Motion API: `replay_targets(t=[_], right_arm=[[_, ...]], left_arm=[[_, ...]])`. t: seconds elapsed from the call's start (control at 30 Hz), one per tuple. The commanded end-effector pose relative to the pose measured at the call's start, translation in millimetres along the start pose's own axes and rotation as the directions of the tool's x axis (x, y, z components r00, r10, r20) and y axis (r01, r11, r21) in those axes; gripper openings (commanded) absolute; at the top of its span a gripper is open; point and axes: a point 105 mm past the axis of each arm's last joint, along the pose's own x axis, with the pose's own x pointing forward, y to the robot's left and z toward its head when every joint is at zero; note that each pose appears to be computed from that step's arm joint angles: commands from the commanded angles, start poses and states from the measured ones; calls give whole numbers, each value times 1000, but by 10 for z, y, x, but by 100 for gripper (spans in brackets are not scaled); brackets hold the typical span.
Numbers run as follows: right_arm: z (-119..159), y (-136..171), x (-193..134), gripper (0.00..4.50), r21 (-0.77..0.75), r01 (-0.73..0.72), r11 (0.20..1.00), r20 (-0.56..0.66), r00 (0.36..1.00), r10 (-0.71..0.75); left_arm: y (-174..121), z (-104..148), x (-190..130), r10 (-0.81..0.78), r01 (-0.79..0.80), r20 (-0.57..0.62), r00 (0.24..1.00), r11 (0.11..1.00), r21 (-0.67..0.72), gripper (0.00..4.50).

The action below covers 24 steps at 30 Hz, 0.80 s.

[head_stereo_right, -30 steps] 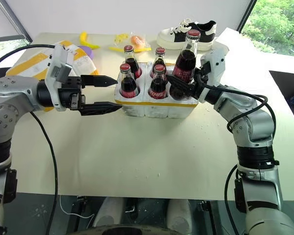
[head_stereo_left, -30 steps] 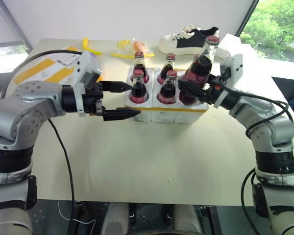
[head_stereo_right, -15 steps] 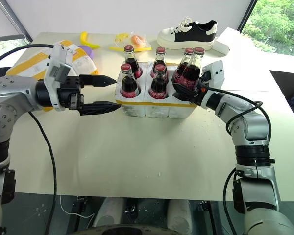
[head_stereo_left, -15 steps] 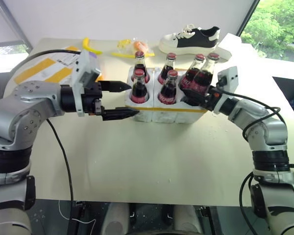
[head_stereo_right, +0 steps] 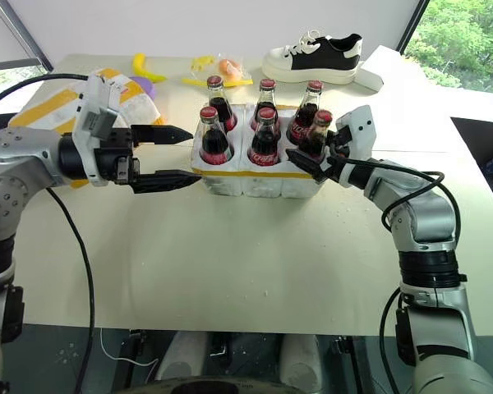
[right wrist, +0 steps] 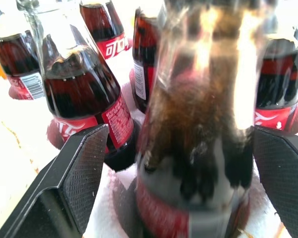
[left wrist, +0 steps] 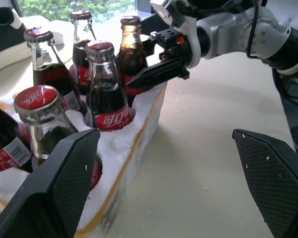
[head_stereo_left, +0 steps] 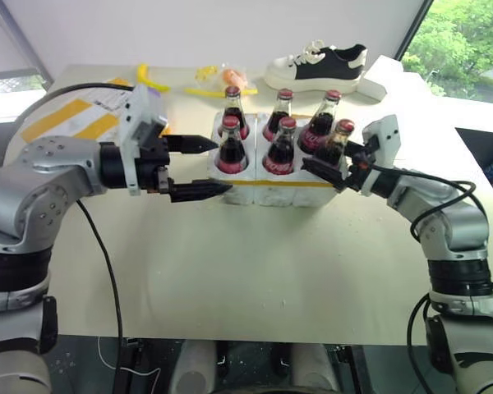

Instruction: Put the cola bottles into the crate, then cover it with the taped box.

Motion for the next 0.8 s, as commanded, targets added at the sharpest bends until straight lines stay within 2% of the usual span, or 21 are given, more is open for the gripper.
replay_targets(t=[0.03, 0.13, 0.27, 0.37, 0.5, 0.57, 0.63, 0.7, 0.8], right_arm=[[450, -73, -276, 447, -97, -4, 995, 77, 997, 11], [584, -78, -436, 447, -113, -30, 993, 67, 997, 37], [691, -26, -650, 447, -174, -99, 980, 5, 995, 101], [847, 116, -775, 447, -204, -204, 958, -3, 978, 208], [1073, 358, -876, 447, -183, -347, 920, 54, 931, 362], [1175, 474, -900, 447, -181, -406, 896, 86, 901, 426], [1208, 548, -904, 447, -176, -445, 878, 92, 881, 465], [1180, 617, -900, 447, -179, -480, 859, 69, 864, 498], [1163, 690, -908, 447, -189, -513, 837, 57, 846, 531]], left_arm=[[156, -12, -238, 180, -173, -55, 982, 978, 117, 450], [246, -80, -419, 292, -274, -97, 952, 948, 162, 450], [399, -191, -778, 482, -442, -162, 861, 867, 230, 450], [546, -417, -1210, 670, -556, -283, 686, 734, 390, 450], [576, -711, -1636, 779, -547, -400, 483, 625, 557, 450], [588, -868, -1869, 826, -555, -433, 360, 563, 613, 450], [604, -975, -2030, 855, -512, -444, 268, 516, 686, 450], [643, -1066, -2139, 874, -457, -440, 207, 484, 746, 450], [731, -1184, -2217, 891, -413, -422, 165, 451, 791, 450]])
